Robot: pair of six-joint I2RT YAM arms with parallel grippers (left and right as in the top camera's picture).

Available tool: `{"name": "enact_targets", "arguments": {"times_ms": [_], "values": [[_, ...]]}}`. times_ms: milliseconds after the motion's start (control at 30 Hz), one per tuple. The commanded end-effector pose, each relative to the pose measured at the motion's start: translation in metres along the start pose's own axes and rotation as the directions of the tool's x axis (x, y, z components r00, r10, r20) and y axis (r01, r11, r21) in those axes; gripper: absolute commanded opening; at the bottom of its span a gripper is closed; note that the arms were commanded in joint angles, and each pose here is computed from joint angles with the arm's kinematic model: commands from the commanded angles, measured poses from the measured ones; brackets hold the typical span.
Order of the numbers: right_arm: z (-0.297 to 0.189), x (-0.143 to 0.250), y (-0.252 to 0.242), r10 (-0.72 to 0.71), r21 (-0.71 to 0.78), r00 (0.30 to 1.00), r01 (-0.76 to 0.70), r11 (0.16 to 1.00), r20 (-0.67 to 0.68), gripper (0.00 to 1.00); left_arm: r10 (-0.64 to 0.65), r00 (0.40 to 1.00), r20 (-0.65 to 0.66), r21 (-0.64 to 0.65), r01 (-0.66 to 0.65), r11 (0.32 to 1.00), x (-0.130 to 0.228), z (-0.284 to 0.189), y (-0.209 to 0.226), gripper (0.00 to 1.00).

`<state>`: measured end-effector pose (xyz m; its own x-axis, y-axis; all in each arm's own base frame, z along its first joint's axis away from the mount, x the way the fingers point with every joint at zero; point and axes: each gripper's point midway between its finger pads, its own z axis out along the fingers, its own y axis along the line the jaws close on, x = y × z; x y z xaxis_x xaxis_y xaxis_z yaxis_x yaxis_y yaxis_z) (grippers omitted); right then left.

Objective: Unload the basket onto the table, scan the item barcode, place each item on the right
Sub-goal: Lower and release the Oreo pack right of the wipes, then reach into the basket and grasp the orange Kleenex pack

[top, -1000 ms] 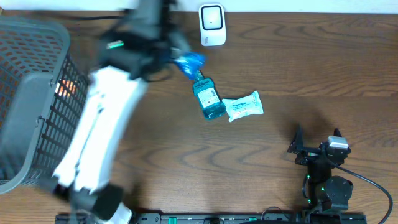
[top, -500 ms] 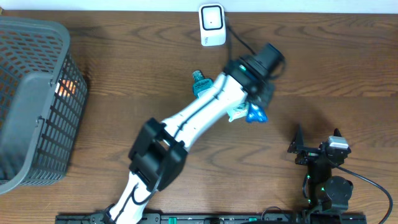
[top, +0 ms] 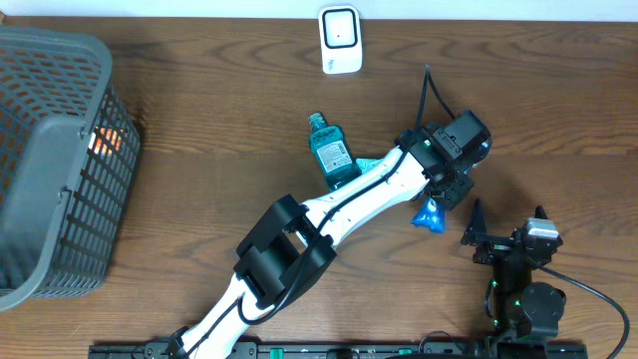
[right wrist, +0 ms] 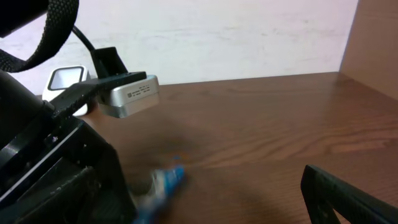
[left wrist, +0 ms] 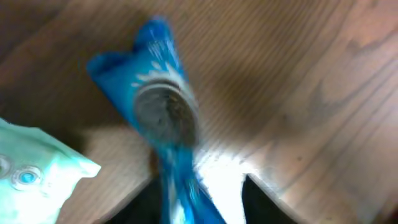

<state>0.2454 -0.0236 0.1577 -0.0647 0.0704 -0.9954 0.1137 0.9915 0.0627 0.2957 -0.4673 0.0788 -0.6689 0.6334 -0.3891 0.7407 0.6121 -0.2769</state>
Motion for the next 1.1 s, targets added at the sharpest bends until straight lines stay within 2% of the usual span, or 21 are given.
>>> {"name": "enact_targets", "arguments": {"times_ms": [0, 67, 100, 233, 267, 367, 433, 467, 533, 633, 700, 833, 900, 933, 1000, 1067], "values": [[0.0, 0.0, -0.003, -0.011, 0.016, 1.0, 0.011, 1.0, 0.002, 0.99, 0.011, 0.999, 0.053, 0.039, -0.013, 0.999, -0.017, -0.025, -0.003, 0.55], [0.0, 0.0, -0.003, -0.011, 0.016, 1.0, 0.011, 1.0, 0.002, 0.99, 0.021, 0.994, 0.107, 0.035, -0.025, 0.999, -0.032, -0.053, -0.001, 0.59], [0.0, 0.0, -0.003, -0.011, 0.016, 1.0, 0.011, 1.0, 0.002, 0.99, 0.016, 0.985, 0.169, 0.015, -0.018, 1.0, -0.047, -0.09, 0.008, 0.72], [0.0, 0.0, -0.003, -0.011, 0.016, 1.0, 0.011, 1.0, 0.002, 0.99, -0.044, 0.955, 0.292, -0.171, 0.097, 0.981, -0.057, -0.192, 0.066, 0.73], [0.0, 0.0, -0.003, -0.011, 0.016, 1.0, 0.011, 1.0, 0.002, 0.99, -0.11, 0.917, 0.383, -0.365, 0.259, 0.894, -0.037, -0.276, 0.131, 0.74], [0.0, 0.0, -0.003, -0.011, 0.016, 1.0, 0.011, 1.0, 0.002, 0.99, -0.227, 0.825, 0.518, -0.465, 0.494, 0.735, 0.007, -0.369, 0.198, 0.74], [0.0, 0.0, -0.003, -0.011, 0.016, 1.0, 0.011, 1.0, 0.002, 0.99, -0.314, 0.712, 0.628, -0.439, 0.657, 0.613, 0.041, -0.424, 0.233, 0.74], [0.0, 0.0, -0.003, -0.011, 0.016, 1.0, 0.011, 1.0, 0.002, 0.99, -0.356, 0.633, 0.687, -0.402, 0.74, 0.54, 0.06, -0.448, 0.249, 0.74], [0.0, 0.0, -0.003, -0.011, 0.016, 1.0, 0.011, 1.0, 0.002, 0.99, -0.419, 0.437, 0.796, -0.298, 0.885, 0.357, 0.107, -0.496, 0.279, 0.74], [0.0, 0.0, -0.003, -0.011, 0.016, 1.0, 0.011, 1.0, 0.002, 0.99, -0.437, 0.193, 0.879, -0.161, 0.981, 0.109, 0.172, -0.542, 0.312, 0.74], [0.0, 0.0, -0.003, -0.011, 0.016, 1.0, 0.011, 1.0, 0.002, 0.99, -0.438, 0.04, 0.898, -0.072, 0.996, -0.058, 0.216, -0.556, 0.331, 0.74], [0.0, 0.0, -0.003, -0.011, 0.016, 1.0, 0.011, 1.0, 0.002, 0.99, -0.45, -0.21, 0.868, 0.06, 0.944, -0.325, 0.276, -0.546, 0.354, 0.74], [0.0, 0.0, -0.003, -0.011, 0.016, 1.0, 0.011, 1.0, 0.002, 0.99, -0.448, -0.331, 0.83, 0.107, 0.884, -0.455, 0.299, -0.529, 0.366, 0.86], [0.0, 0.0, -0.003, -0.011, 0.016, 1.0, 0.011, 1.0, 0.002, 0.99, -0.437, -0.382, 0.814, 0.13, 0.854, -0.504, 0.307, -0.522, 0.372, 0.99], [0.0, 0.0, -0.003, -0.011, 0.016, 1.0, 0.011, 1.0, 0.002, 0.99, -0.421, -0.452, 0.786, 0.151, 0.802, -0.578, 0.319, -0.507, 0.389, 0.98], [0.0, 0.0, -0.003, -0.011, 0.016, 1.0, 0.011, 1.0, 0.002, 0.99, -0.432, -0.473, 0.768, 0.128, 0.774, -0.62, 0.327, -0.487, 0.409, 0.98]]}}
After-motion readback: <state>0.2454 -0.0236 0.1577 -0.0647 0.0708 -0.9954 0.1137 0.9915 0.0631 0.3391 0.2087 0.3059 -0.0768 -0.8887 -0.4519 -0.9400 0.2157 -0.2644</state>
